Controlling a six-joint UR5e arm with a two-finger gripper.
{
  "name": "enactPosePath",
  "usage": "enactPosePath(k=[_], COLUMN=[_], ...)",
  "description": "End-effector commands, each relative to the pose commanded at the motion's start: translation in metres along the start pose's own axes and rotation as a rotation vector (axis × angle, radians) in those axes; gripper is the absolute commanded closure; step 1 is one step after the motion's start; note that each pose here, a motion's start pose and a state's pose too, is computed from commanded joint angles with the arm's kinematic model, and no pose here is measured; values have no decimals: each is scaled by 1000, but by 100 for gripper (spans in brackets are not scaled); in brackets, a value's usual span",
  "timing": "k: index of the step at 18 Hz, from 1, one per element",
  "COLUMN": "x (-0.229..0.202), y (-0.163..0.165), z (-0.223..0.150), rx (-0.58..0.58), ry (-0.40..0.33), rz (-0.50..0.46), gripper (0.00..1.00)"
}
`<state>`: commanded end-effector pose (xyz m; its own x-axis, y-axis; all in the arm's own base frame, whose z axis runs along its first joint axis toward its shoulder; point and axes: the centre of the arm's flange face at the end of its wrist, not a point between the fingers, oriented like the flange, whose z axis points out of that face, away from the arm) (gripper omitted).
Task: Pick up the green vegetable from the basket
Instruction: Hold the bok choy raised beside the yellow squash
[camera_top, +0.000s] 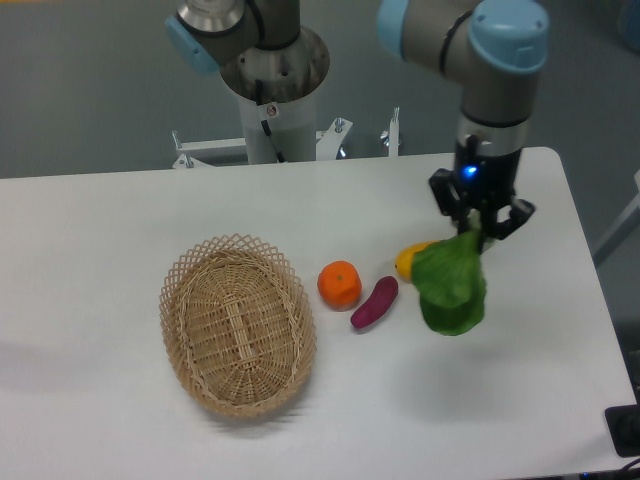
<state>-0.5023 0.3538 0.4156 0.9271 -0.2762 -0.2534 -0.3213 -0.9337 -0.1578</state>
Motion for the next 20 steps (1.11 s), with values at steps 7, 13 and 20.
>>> enactPosePath(k=[7, 13, 20], x=[-12, -11, -11], y=[20, 20, 19], z=[4, 5, 5], rx=[-9, -9, -8], ry=[0, 1, 1], rz=[38, 39, 40], gripper=[64, 64, 64])
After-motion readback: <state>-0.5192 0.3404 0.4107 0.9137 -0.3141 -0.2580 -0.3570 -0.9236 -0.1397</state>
